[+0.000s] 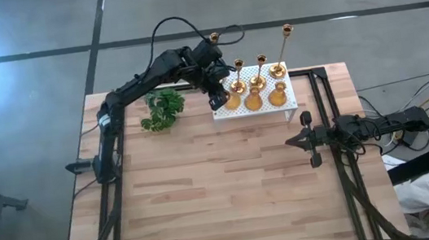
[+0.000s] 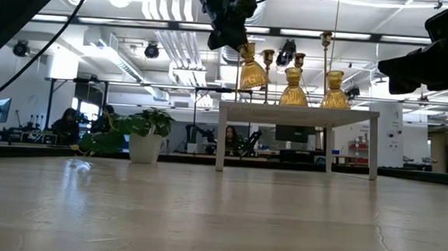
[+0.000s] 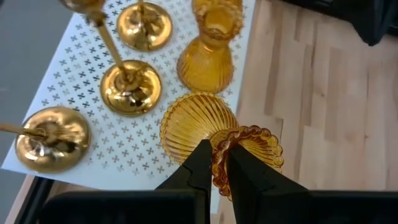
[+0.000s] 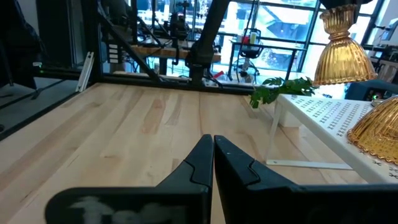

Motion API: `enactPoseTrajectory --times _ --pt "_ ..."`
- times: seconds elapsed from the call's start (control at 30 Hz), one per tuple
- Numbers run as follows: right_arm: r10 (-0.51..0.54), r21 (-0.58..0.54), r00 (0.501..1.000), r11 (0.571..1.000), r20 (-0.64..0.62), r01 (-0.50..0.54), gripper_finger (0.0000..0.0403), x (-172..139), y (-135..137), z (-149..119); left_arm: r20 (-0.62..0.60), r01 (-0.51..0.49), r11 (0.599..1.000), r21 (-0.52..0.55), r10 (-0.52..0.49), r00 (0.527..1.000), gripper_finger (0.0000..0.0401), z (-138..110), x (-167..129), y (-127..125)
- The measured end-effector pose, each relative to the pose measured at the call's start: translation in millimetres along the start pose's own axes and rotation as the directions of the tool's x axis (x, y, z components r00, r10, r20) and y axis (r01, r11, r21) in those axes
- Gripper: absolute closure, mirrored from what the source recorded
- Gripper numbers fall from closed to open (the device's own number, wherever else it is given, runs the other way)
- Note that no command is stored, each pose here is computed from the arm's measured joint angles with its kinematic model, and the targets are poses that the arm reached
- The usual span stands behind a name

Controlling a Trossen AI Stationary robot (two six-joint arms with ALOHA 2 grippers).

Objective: Pick & Place candle stick holders
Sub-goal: Put the orange glass candle holder on the shelf

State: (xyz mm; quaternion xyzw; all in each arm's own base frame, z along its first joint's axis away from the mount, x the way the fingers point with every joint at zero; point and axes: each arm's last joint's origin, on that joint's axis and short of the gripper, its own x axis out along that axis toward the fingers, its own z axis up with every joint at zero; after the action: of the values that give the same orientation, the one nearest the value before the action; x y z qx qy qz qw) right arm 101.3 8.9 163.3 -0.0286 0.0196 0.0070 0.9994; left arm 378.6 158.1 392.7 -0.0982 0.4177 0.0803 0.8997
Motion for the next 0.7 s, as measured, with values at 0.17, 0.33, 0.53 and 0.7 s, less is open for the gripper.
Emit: enactPoseTrajectory --times 0.17,0.33,0.53,0.7 --pt "0.000 0.000 1.000 1.000 0.000 0.000 0.0394 0 0 0 -0.063 0.002 1.000 0.002 -0.002 0.998 0.0368 -7 -6 -2" --pt "0.000 0.000 1.000 1.000 0.001 0.000 0.0394 0 0 0 -0.095 0.016 0.997 0.071 -0.010 0.995 0.0368 -15 -33 -20" --pt "0.000 0.000 1.000 1.000 0.000 0.000 0.0394 0 0 0 -0.104 0.068 0.991 0.119 -0.055 0.993 0.0368 -32 -56 -46" --pt "0.000 0.000 1.000 1.000 0.000 0.000 0.0394 0 0 0 -0.146 0.144 0.976 0.161 -0.120 0.982 0.0368 -65 -51 -64"
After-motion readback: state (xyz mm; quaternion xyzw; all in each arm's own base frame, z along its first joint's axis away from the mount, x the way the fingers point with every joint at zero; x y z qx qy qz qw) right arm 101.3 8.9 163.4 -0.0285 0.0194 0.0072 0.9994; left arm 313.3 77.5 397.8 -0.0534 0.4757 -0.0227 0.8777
